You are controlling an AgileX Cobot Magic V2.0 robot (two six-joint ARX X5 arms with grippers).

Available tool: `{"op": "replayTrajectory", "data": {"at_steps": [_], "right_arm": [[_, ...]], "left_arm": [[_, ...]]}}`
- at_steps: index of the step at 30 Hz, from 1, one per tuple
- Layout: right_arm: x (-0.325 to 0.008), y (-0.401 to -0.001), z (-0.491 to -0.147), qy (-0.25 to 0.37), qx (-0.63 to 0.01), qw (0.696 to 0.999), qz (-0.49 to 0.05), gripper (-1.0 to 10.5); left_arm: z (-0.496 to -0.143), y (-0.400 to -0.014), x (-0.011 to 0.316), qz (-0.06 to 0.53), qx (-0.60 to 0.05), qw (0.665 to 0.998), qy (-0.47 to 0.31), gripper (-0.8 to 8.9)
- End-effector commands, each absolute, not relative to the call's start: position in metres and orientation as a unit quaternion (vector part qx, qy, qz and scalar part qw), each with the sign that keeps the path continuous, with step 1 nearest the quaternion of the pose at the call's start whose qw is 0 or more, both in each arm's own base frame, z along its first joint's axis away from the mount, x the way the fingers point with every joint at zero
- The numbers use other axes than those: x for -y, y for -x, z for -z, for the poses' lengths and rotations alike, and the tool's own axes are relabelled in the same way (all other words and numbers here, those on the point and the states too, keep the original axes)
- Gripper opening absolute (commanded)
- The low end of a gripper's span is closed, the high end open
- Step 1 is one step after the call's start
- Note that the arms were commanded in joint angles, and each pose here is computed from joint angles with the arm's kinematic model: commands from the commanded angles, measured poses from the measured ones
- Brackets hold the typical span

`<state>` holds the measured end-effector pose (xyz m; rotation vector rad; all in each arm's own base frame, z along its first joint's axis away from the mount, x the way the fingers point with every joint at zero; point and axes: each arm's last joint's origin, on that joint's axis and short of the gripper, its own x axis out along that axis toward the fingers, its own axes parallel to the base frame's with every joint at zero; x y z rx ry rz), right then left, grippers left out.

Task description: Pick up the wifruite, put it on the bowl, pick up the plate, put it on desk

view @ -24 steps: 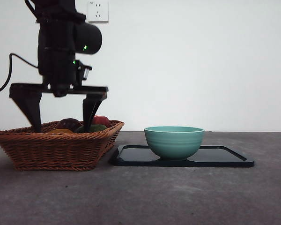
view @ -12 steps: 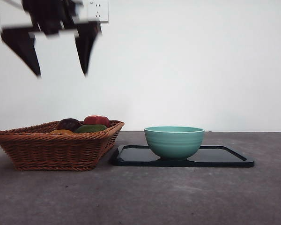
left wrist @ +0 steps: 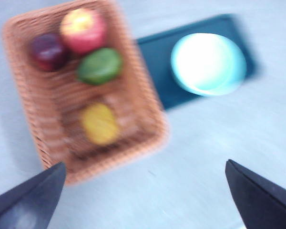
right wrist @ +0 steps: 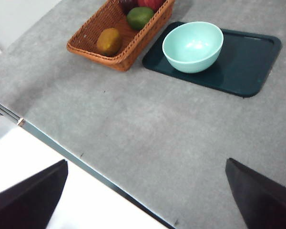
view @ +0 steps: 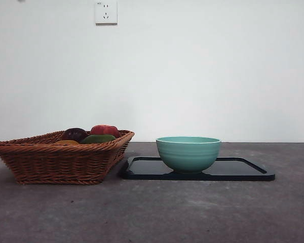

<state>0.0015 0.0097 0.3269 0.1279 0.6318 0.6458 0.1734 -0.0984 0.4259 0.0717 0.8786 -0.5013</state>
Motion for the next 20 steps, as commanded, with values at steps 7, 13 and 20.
{"op": "replayTrajectory", "data": {"at_steps": [7, 13, 20], "right_arm": [[-0.010, -0.003, -0.334, -0.065, -0.273, 0.905, -0.320, 5.5], [-0.011, -0.004, -0.337, -0.079, -0.264, 0.907, -0.318, 5.5], [-0.011, -0.005, -0.338, -0.088, -0.258, 0.909, -0.316, 5.5]], "left_arm": [[-0.457, -0.076, 0.054, 0.323, -0.352, 0.878, -0.034, 5.36], [-0.459, -0.017, 0.017, 0.331, -0.298, 0.895, -0.012, 5.36], [-0.454, 0.028, -0.013, 0.339, -0.231, 0.912, 0.016, 5.31]]}}
